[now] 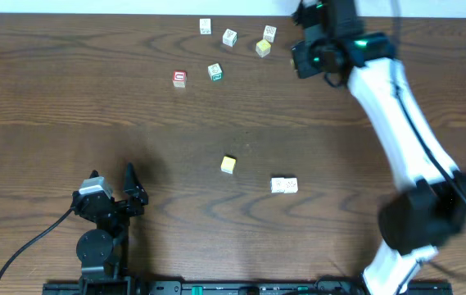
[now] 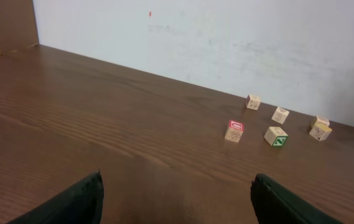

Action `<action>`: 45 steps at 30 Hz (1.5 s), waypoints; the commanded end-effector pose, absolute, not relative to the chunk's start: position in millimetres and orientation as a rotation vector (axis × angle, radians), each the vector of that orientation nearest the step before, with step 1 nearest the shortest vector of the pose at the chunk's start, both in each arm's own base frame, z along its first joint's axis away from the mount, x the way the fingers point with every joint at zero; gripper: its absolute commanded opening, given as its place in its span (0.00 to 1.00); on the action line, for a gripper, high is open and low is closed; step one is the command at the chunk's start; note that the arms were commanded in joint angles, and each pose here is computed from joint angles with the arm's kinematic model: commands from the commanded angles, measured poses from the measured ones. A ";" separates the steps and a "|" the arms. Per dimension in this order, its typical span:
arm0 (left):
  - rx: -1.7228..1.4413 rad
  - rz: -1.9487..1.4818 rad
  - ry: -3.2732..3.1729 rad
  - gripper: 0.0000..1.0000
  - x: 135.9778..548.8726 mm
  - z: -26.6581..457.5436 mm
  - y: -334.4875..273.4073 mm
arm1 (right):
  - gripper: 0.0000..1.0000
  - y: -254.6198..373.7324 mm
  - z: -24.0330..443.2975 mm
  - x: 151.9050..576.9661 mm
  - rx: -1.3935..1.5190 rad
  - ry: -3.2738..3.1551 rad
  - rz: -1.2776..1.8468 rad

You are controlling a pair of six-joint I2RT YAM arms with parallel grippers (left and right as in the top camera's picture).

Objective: Lift 5 blocks

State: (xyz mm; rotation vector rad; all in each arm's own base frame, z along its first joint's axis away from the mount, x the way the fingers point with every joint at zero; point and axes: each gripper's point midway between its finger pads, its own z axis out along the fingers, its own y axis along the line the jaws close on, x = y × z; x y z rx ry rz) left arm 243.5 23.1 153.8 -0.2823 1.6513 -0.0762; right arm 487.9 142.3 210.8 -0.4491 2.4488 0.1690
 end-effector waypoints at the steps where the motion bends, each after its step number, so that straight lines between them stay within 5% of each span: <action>1: -0.304 -0.062 1.699 0.76 242.3 136.5 26.1 | 0.01 113.4 279.6 449.6 -0.319 2.397 0.101; 13: -0.304 -0.062 1.699 0.76 242.3 136.5 26.0 | 0.02 26.1 370.4 255.3 -0.021 2.398 -0.079; 22: -0.304 -0.062 1.699 0.76 242.3 136.5 26.0 | 0.06 -1.9 325.1 146.4 0.185 2.407 -0.011; 26: -0.304 -0.062 1.699 0.76 242.3 136.5 26.0 | 0.15 1.1 284.2 149.7 0.199 2.412 0.011; 31: -0.305 -0.061 1.699 0.76 242.3 136.5 26.2 | 0.20 26.2 273.9 201.7 0.151 2.318 0.123; 45: -0.304 -0.062 1.699 0.76 242.3 136.5 26.1 | 0.07 32.6 256.1 259.1 0.122 2.361 0.033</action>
